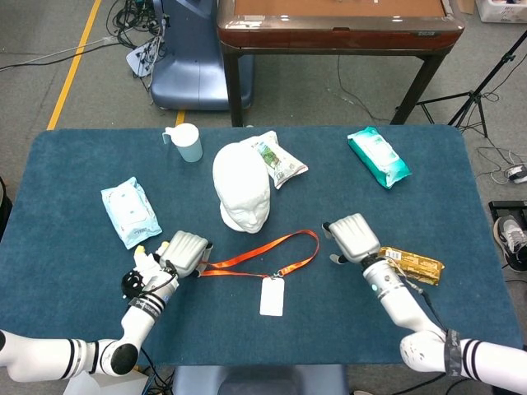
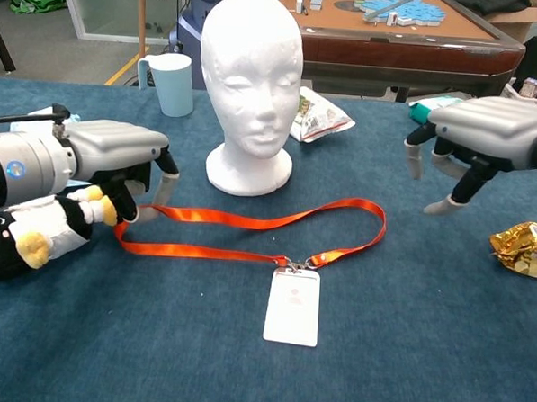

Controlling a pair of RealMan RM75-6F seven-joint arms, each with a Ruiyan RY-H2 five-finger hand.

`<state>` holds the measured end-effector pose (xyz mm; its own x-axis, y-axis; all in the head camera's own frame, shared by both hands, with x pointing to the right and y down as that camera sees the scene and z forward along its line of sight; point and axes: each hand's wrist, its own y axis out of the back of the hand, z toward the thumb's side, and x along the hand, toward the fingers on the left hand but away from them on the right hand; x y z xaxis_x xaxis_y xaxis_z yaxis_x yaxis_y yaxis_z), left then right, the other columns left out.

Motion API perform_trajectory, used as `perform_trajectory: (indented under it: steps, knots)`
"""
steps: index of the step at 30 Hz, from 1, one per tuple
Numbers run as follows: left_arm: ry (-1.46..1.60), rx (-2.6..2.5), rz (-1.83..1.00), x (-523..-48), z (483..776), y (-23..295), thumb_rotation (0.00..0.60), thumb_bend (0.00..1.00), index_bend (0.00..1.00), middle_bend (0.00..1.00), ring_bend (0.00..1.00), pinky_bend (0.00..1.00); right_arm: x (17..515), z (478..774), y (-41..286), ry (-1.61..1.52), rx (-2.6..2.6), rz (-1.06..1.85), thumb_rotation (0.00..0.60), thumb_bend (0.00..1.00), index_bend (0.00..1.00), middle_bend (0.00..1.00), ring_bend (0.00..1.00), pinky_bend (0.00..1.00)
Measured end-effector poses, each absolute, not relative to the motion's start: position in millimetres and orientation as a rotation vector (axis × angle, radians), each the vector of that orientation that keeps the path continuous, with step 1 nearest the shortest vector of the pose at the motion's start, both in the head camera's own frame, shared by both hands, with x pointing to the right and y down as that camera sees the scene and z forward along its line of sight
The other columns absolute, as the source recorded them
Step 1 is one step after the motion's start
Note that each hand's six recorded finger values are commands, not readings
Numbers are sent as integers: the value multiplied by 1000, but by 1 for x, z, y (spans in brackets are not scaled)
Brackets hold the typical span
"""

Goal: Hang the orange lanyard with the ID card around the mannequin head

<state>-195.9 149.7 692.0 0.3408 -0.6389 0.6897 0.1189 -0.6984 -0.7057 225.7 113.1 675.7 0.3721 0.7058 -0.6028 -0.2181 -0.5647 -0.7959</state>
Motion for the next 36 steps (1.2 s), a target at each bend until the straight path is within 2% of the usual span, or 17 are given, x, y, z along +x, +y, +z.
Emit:
perform_trajectory:
  steps: [22, 36]
  knots:
    - [478, -1932, -1413, -197, 686, 150, 600, 381, 616, 1000, 1000, 882, 146, 727, 113, -413, -1722, 1306, 600, 173, 529, 899, 939, 1000]
    - [483, -1932, -1416, -200, 685, 151, 600, 381, 616, 1000, 1000, 882, 133, 744, 111, -389, -1685, 1347, 600, 208, 539, 899, 940, 1000]
